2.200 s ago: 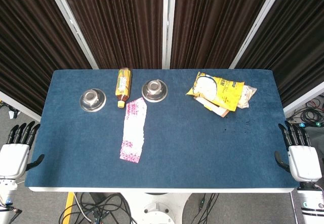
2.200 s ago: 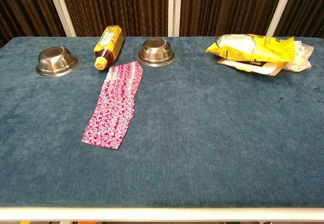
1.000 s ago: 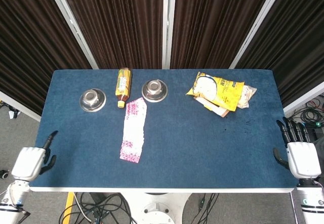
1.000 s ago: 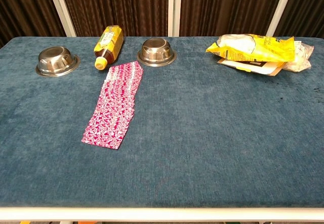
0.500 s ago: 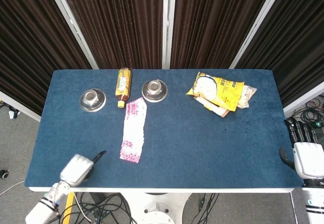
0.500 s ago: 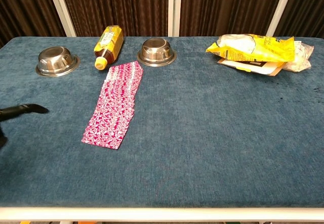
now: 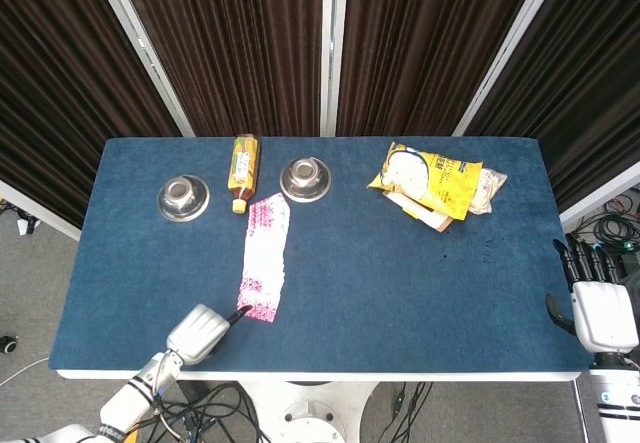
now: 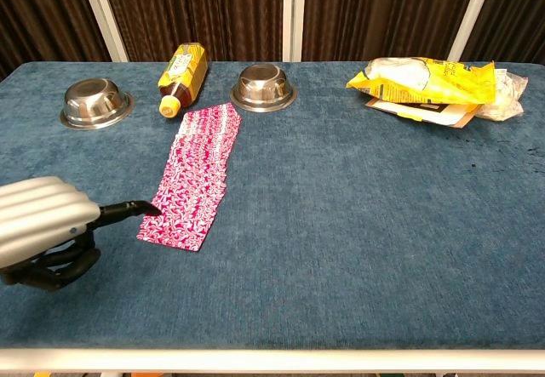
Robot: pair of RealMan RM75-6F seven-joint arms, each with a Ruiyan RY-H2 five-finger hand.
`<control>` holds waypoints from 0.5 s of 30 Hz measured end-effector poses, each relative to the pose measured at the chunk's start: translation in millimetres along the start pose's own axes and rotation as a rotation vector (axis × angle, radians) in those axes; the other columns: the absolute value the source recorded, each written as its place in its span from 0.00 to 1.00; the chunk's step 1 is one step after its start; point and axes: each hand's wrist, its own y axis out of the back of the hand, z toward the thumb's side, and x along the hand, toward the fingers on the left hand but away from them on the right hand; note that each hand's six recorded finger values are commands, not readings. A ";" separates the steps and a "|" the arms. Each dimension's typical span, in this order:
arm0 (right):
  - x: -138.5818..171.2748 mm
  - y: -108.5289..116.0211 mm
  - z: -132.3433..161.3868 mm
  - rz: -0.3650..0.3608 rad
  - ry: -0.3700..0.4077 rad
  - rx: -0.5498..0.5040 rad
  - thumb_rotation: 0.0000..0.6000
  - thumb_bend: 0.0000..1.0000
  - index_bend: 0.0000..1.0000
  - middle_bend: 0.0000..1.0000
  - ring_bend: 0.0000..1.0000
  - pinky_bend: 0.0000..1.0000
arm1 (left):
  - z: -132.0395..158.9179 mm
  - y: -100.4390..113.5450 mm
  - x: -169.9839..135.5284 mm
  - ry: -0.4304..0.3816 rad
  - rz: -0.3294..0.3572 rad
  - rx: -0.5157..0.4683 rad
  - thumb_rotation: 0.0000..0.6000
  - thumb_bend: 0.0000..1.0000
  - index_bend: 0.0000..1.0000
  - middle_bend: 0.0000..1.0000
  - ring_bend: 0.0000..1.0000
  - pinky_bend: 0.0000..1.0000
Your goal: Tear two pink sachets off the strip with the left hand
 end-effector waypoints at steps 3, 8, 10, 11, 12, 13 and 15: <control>-1.4 -0.4 -3.0 0.002 -0.011 0.000 1.00 0.30 0.00 0.00 0.00 0.00 | 2.0 0.3 7.8 -0.009 -0.021 0.010 1.00 0.63 0.10 0.90 0.88 0.85; -4.6 -1.8 -6.0 0.003 -0.021 -0.007 1.00 0.30 0.00 0.00 0.00 0.00 | 7.1 -0.3 18.7 -0.020 -0.041 0.019 1.00 0.63 0.10 0.90 0.88 0.85; -5.4 -2.3 -6.4 0.000 -0.019 -0.011 1.00 0.30 0.00 0.00 0.00 0.00 | 9.3 -1.3 23.3 -0.024 -0.049 0.023 1.00 0.63 0.10 0.90 0.88 0.85; -5.8 -2.6 -6.9 -0.001 -0.018 -0.014 1.00 0.31 0.00 0.00 0.00 0.00 | 10.2 -1.9 25.0 -0.025 -0.052 0.024 1.00 0.63 0.10 0.90 0.88 0.85; -6.1 -2.8 -7.4 -0.003 -0.017 -0.016 1.00 0.30 0.00 0.00 0.00 0.00 | 11.4 -2.7 27.1 -0.027 -0.056 0.026 1.00 0.63 0.10 0.90 0.88 0.85; -6.4 -2.9 -7.9 -0.004 -0.018 -0.018 1.00 0.31 0.00 0.00 0.00 0.00 | 12.4 -3.4 28.4 -0.029 -0.058 0.028 1.00 0.63 0.10 0.90 0.88 0.85; -7.0 -3.0 -9.6 -0.006 -0.020 -0.021 1.00 0.30 0.00 0.00 0.00 0.00 | 14.7 -5.1 30.4 -0.032 -0.064 0.031 1.00 0.63 0.10 0.90 0.88 0.85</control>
